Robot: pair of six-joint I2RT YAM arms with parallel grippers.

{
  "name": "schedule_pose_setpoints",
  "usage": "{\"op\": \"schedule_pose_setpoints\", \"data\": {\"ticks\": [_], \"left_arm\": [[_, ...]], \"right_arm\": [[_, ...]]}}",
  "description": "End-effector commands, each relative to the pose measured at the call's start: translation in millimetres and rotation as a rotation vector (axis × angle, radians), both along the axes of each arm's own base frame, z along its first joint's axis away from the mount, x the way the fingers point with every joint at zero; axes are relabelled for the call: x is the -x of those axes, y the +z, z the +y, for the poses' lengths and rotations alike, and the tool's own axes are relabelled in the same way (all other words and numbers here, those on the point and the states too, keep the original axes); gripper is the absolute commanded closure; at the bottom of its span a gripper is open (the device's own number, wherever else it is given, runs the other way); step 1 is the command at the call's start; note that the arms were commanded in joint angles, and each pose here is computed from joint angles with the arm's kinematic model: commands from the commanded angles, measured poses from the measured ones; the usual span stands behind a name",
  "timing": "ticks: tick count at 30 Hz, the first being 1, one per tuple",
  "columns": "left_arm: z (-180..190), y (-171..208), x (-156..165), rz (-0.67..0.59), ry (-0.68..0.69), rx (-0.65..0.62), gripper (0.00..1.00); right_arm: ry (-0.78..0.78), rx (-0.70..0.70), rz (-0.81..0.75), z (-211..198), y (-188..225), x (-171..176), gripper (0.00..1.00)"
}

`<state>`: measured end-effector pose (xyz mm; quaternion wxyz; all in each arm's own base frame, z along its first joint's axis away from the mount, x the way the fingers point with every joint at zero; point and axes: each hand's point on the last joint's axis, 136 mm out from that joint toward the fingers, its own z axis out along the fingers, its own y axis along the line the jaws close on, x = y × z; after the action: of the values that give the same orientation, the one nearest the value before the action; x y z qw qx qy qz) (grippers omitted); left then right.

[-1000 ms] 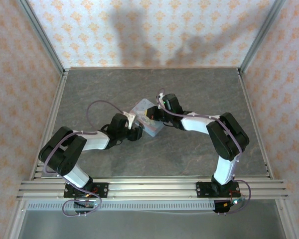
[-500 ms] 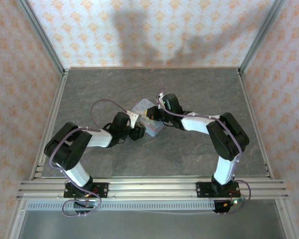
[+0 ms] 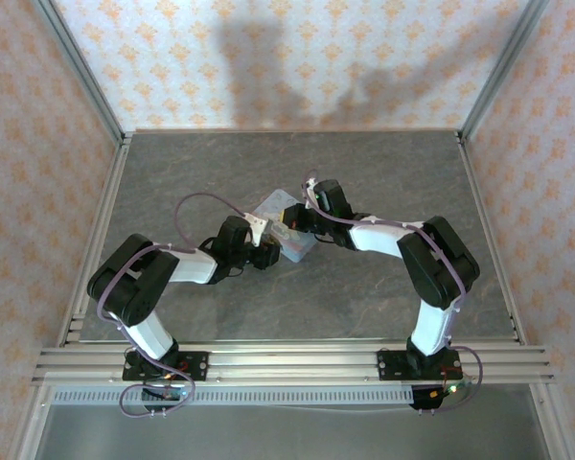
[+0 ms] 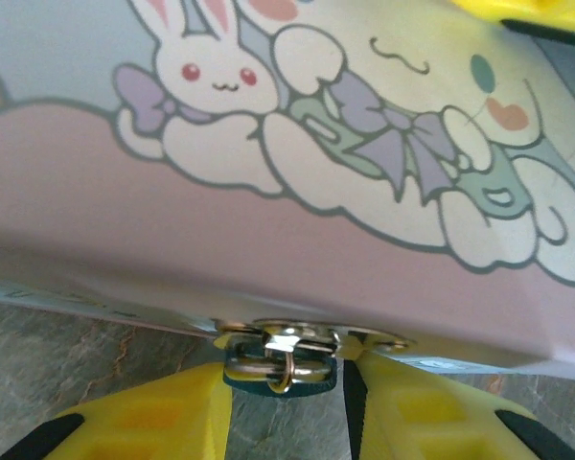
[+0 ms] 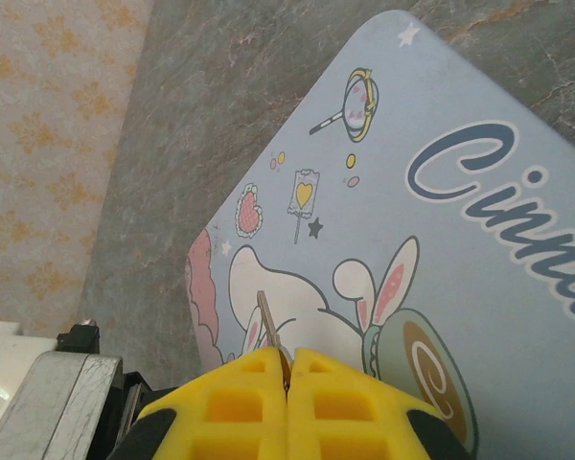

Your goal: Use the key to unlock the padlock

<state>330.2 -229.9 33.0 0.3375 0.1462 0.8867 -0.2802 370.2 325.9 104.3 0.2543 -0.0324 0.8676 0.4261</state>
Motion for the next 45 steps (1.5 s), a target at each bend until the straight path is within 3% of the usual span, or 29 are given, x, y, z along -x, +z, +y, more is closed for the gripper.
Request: {"op": "schedule_pose_setpoints", "data": {"ticks": [1,32,45], "left_arm": [[-10.7,16.1,-7.4,-0.058,0.004,0.057,0.64],[-20.8,16.1,-10.6,-0.031,0.072,0.082,0.69],[-33.8,43.8,-5.4,0.073,0.112,0.192,0.7]], "right_arm": [[-0.014,0.107,0.122,-18.3,-42.9,16.6,1.0],[-0.022,0.081,0.118,-17.0,-40.6,16.6,1.0],[-0.049,0.019,-0.108,-36.4,29.0,14.6,1.0]]}}
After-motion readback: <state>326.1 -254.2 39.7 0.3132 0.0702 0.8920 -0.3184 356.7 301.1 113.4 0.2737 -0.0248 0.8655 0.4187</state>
